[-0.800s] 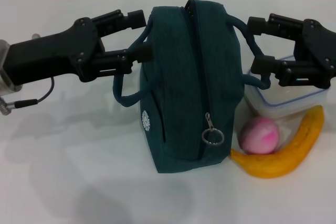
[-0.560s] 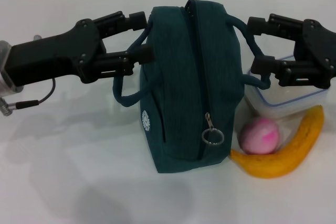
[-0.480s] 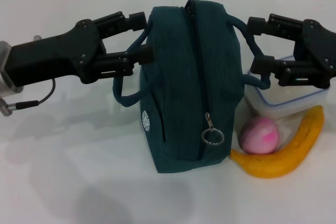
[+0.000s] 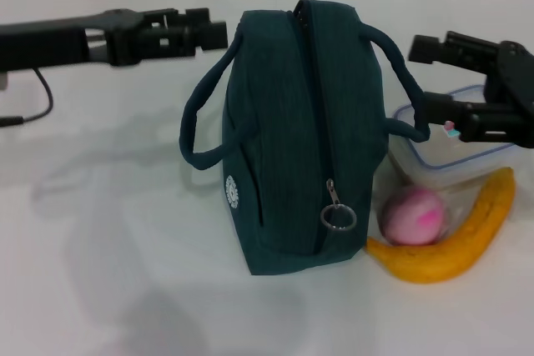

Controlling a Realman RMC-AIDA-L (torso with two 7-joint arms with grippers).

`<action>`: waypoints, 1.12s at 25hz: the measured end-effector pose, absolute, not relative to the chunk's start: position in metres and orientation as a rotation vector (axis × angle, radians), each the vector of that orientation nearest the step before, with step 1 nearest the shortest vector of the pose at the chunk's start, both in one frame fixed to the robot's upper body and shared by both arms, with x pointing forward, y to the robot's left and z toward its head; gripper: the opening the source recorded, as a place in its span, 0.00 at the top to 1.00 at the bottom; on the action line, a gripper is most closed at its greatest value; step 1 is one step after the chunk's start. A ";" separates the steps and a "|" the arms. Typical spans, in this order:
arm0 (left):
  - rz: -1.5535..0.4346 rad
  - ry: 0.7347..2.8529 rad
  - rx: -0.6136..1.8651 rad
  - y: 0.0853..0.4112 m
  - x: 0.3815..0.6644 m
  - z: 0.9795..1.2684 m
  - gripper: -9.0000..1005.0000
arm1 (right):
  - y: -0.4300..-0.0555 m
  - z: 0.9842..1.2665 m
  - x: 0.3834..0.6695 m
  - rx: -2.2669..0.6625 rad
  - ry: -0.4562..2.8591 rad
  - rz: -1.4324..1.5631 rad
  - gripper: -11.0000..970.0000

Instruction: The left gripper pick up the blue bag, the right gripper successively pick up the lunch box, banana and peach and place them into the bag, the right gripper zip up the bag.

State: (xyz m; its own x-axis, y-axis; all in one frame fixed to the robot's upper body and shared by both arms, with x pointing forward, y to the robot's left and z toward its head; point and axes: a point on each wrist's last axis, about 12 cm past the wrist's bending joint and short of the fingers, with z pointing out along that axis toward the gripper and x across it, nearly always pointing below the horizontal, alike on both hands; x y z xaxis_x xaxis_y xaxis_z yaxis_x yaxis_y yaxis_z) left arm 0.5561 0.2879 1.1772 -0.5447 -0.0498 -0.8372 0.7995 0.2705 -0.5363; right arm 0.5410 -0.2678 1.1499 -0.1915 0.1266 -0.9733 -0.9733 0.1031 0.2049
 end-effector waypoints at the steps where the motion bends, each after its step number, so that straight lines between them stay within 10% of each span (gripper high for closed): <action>1: -1.362 1.801 0.658 0.289 0.559 1.179 0.14 | -0.271 1.148 0.539 -0.923 1.323 1.312 0.10; 28: -1.348 2.431 0.412 0.237 0.588 1.173 0.15 | -0.308 1.123 0.507 -0.748 1.388 1.234 0.10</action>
